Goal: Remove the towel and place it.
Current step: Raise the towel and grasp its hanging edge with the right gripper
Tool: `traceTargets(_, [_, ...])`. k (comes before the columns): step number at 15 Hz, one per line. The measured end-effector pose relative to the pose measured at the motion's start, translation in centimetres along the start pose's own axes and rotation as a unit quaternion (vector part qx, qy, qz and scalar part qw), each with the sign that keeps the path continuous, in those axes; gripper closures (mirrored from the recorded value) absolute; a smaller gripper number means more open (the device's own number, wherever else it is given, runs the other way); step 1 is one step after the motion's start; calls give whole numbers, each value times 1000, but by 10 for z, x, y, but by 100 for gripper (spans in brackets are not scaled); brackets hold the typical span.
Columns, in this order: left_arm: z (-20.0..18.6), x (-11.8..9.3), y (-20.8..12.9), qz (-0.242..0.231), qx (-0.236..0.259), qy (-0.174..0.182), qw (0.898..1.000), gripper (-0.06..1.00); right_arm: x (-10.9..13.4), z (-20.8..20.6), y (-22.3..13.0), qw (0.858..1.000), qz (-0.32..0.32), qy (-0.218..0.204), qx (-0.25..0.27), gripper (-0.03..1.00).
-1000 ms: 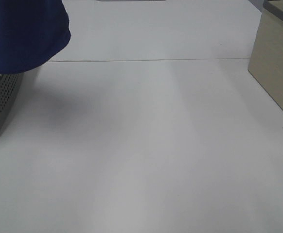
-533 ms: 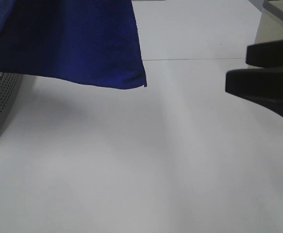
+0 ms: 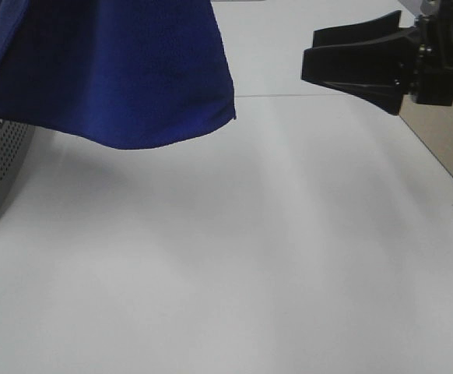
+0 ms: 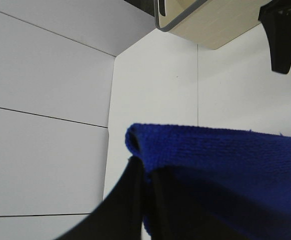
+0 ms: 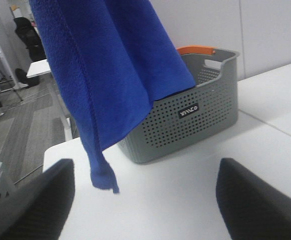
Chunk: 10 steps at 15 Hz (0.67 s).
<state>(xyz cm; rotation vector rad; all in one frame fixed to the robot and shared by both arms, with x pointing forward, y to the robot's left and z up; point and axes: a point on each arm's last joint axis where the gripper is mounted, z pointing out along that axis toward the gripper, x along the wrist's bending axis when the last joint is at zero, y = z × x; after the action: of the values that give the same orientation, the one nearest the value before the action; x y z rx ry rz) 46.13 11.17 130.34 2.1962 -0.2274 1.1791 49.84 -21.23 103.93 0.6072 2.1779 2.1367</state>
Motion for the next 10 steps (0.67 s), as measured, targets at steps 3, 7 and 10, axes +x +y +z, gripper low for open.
traceTargets(3, [0,-1,1,0,-2,-1,1000,94,5,40,1,997,-5,75,26,20])
traceTargets(7, [7,-2,0,-1,1,-8,1000,94,21,66,11,992,-30,117,33,20])
traceTargets(10, [9,-2,0,-1,2,-10,1000,94,12,75,10,994,-25,99,45,20])
